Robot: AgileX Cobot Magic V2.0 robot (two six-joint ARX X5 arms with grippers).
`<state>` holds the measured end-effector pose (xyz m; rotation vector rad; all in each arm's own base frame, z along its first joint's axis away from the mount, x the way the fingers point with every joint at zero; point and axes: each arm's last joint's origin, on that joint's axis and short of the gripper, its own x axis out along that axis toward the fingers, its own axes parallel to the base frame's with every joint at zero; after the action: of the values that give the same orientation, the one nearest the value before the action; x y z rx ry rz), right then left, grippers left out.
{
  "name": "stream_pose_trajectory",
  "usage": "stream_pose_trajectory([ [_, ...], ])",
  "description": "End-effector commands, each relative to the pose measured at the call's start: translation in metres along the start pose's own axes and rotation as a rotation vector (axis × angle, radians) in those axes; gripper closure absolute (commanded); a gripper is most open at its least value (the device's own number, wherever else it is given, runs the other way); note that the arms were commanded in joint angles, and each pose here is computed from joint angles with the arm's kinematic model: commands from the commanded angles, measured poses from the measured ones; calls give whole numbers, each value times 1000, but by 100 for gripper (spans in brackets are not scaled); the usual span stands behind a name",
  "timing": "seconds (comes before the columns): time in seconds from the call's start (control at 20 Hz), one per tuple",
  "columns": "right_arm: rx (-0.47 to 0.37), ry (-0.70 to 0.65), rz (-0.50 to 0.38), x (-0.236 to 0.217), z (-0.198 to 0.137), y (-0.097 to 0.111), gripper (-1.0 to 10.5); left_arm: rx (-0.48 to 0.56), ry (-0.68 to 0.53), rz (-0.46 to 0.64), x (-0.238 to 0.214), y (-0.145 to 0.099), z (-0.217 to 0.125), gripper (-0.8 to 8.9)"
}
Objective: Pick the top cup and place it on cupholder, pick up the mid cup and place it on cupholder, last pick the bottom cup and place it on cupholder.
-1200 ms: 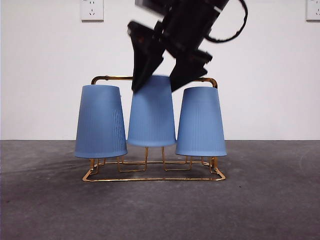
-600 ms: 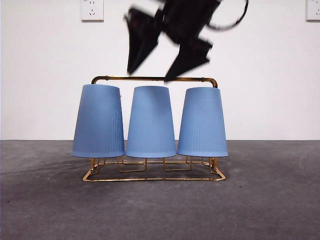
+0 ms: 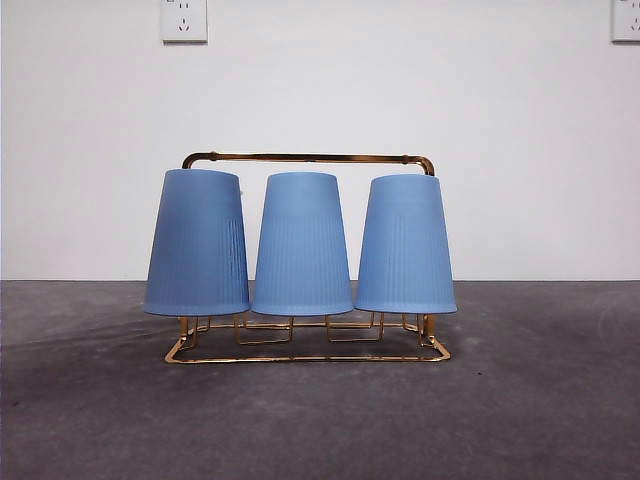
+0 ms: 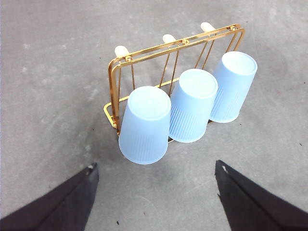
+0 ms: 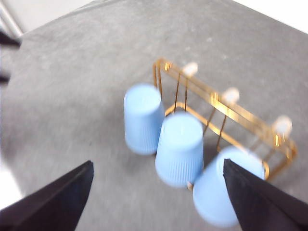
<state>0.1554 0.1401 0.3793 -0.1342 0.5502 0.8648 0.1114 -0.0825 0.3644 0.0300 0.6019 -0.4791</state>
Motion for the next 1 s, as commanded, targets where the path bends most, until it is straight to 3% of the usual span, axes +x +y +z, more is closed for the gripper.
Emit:
stream_pose_trajectory([
  [0.05,3,11,7,-9,-26,3,533,5,-24,-14,-3,-2,5,436],
  [0.35,85,-19,9,-23,-89,4,533,5,-23,-13,-3,-2,5,440],
  [0.75,98,-24,9,-24,-95,4,536,5,-18,-12,-3,-2,5,452],
  [0.8,103,-24,9,-24,-95,4,591,6,-15,-12,-3,-2,5,502],
  [0.9,105,-18,9,-24,-96,4,944,6,-11,-11,-3,-2,4,773],
  [1.0,106,-19,9,-24,-96,4,935,7,-8,-10,-3,-2,4,804],
])
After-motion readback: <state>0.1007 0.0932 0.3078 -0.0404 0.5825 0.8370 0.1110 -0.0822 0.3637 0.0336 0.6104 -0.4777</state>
